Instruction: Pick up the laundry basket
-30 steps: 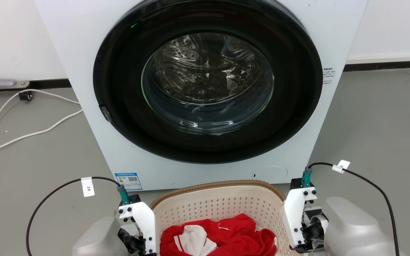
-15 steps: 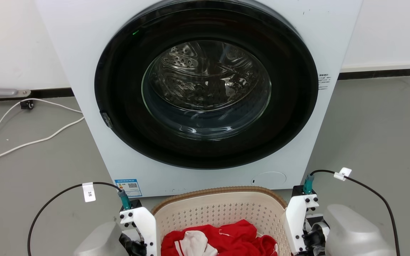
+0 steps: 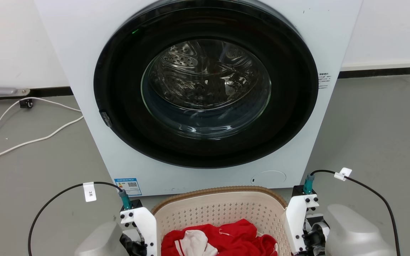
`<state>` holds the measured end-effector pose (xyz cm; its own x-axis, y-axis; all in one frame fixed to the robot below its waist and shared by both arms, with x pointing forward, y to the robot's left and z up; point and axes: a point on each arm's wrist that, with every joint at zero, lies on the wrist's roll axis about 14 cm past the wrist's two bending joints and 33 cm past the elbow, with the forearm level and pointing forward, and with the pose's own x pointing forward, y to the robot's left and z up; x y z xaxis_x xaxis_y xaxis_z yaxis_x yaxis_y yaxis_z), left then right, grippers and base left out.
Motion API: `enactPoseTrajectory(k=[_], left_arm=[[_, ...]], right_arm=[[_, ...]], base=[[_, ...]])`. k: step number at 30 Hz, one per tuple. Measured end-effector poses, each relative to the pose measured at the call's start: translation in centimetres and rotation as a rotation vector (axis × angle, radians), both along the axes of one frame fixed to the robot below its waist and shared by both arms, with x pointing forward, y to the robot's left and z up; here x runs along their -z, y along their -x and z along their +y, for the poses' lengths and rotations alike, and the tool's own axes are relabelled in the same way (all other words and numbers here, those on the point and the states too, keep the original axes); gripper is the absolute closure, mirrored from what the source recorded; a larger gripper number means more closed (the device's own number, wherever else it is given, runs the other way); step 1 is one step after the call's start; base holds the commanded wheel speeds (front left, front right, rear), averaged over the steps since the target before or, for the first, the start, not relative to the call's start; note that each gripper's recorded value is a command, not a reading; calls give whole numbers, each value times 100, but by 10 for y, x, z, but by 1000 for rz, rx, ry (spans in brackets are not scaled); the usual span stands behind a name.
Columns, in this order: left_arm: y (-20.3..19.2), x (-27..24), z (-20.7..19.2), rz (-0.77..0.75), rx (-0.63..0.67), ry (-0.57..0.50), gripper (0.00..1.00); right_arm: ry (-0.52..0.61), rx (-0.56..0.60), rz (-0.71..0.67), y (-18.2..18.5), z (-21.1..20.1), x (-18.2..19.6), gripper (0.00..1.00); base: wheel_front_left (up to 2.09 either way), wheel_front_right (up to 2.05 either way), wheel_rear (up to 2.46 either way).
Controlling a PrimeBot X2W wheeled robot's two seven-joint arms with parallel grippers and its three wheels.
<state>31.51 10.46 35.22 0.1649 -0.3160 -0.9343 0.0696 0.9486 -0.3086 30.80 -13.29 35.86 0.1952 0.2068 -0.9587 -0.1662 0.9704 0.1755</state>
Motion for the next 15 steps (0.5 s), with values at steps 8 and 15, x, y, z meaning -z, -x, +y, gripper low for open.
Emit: enactPoseTrajectory(k=[8,15], left_arm=[[0,0,0,1,-6,1,100],[0,1,1,5,-12,1,100]], right_arm=[[-1,1,-4,-1,0,0,100],[-3,1,-2,-1,1,0,100]], base=[[0,0,0],[0,0,0]])
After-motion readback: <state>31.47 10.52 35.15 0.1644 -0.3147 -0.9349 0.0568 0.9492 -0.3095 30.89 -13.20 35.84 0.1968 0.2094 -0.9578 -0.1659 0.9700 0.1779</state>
